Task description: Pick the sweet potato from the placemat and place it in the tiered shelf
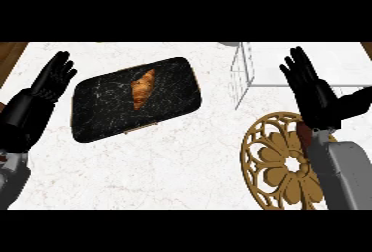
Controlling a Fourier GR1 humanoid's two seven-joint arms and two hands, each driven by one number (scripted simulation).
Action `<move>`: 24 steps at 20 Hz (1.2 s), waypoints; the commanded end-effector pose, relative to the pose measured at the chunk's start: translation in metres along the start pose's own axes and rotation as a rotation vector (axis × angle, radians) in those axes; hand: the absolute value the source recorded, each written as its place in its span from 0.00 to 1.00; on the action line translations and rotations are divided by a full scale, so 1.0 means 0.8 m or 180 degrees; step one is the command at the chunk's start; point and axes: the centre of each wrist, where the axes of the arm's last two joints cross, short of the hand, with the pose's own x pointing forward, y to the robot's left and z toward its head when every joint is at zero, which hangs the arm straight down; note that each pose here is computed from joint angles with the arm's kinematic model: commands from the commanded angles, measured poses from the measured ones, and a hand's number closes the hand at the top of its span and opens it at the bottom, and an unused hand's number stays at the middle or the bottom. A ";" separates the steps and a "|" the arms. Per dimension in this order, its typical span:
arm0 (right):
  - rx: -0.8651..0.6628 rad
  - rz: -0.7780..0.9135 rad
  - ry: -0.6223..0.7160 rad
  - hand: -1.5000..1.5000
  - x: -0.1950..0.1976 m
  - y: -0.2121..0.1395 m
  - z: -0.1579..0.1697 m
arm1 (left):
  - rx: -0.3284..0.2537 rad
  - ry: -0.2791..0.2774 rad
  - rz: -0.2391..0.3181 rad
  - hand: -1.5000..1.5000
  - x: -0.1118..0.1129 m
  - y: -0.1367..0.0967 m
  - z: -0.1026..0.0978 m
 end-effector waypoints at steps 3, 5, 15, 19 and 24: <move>-0.0465 0.1040 -0.0148 1.00 0.046 -0.110 0.026 | 0.0465 0.1062 0.0265 0.50 -0.080 0.001 0.038; -0.0718 0.1666 -0.0273 1.00 0.076 -0.165 0.048 | 0.0691 0.1659 0.0434 0.50 -0.119 0.004 0.079; -0.0991 0.2308 0.0682 0.00 0.070 -0.294 0.194 | 0.0635 0.2207 0.0835 0.50 -0.161 -0.043 0.097; -0.0487 0.2273 0.0866 0.00 0.080 -0.289 0.191 | 0.0581 0.2177 0.0890 0.50 -0.164 -0.059 0.095; -0.0127 0.2421 0.1092 0.00 0.114 -0.218 0.174 | 0.0590 0.2153 0.0812 0.50 -0.158 -0.050 0.100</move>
